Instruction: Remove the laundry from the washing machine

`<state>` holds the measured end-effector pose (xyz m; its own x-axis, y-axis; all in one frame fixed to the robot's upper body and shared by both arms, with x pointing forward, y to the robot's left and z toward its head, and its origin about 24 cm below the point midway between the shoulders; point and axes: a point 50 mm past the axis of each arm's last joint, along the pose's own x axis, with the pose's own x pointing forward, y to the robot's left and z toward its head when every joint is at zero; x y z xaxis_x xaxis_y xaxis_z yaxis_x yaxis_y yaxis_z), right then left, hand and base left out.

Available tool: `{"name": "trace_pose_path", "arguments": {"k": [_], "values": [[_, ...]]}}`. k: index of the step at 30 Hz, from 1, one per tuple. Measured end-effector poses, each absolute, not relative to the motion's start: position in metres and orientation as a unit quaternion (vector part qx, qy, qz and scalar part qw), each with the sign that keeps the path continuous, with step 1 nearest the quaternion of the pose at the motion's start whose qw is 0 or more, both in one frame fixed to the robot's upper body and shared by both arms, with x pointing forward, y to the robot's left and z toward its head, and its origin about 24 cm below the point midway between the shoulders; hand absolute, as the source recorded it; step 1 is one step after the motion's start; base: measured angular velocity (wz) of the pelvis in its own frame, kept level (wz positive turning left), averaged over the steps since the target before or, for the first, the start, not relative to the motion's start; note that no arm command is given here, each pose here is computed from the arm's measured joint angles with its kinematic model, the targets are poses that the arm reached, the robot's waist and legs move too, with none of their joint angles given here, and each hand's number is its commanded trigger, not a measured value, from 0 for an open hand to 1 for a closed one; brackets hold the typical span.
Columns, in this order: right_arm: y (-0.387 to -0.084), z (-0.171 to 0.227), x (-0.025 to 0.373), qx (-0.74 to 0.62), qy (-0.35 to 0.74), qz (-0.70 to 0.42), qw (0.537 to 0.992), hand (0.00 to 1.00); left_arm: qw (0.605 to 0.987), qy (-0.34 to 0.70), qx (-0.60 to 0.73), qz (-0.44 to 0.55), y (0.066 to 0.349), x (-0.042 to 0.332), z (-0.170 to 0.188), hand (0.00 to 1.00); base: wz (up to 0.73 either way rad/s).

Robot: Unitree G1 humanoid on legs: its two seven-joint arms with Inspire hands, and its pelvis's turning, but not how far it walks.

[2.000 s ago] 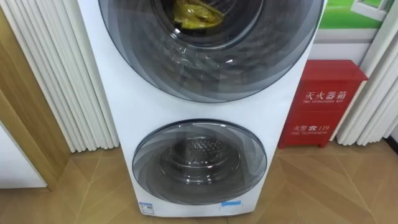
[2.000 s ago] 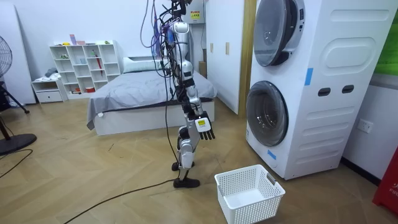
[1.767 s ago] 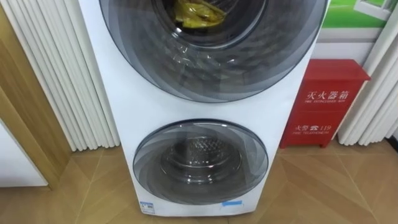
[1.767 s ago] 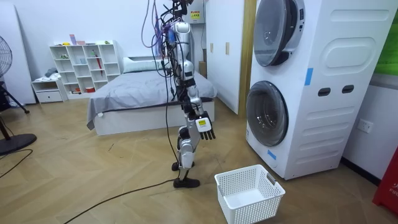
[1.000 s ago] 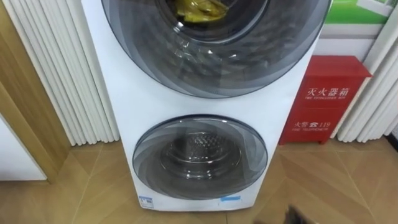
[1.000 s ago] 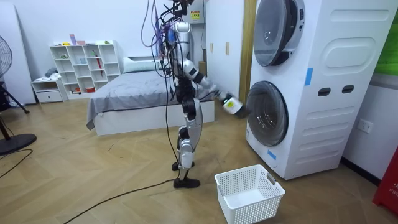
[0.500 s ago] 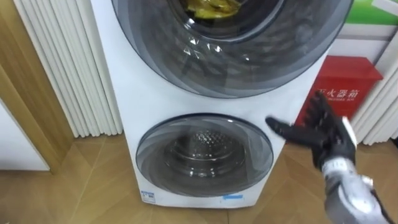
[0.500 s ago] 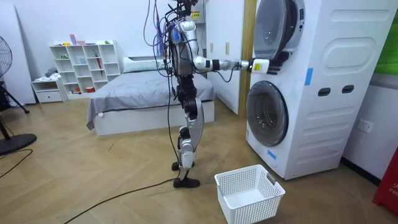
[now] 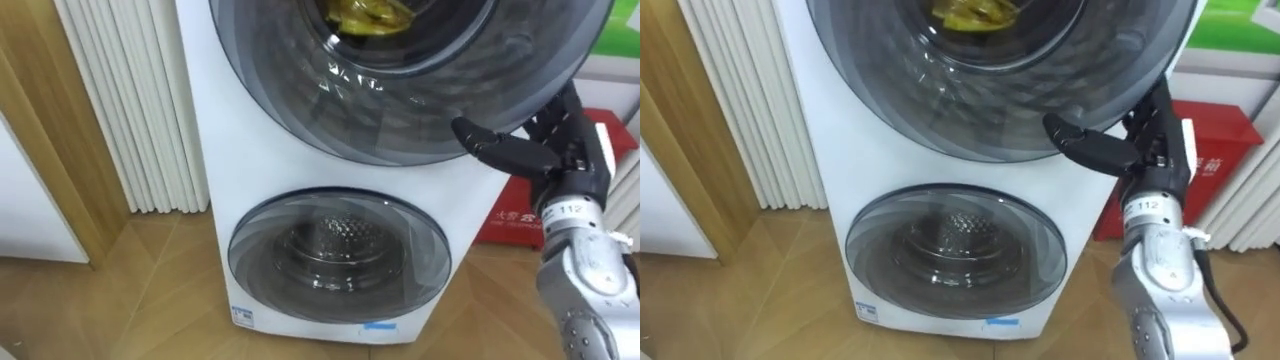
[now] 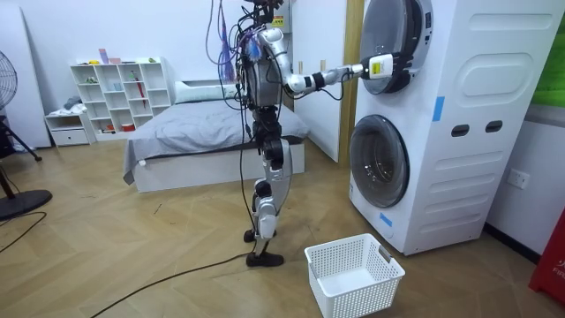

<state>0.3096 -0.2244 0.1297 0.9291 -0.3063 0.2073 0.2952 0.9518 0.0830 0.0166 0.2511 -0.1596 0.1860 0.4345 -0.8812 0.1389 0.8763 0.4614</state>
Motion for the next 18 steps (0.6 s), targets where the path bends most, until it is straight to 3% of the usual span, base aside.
{"name": "trace_pose_path", "arguments": {"k": [12,18], "values": [[-0.217,0.162,0.304,0.023,-0.177,-0.142,0.974,0.0,0.731,0.631,0.244,0.087,0.252,0.014,-0.16,0.0,-0.1],[-0.198,0.185,0.305,0.021,-0.221,-0.094,0.97,0.0,0.723,0.629,0.268,0.098,0.268,0.013,-0.156,0.0,-0.41]]}}
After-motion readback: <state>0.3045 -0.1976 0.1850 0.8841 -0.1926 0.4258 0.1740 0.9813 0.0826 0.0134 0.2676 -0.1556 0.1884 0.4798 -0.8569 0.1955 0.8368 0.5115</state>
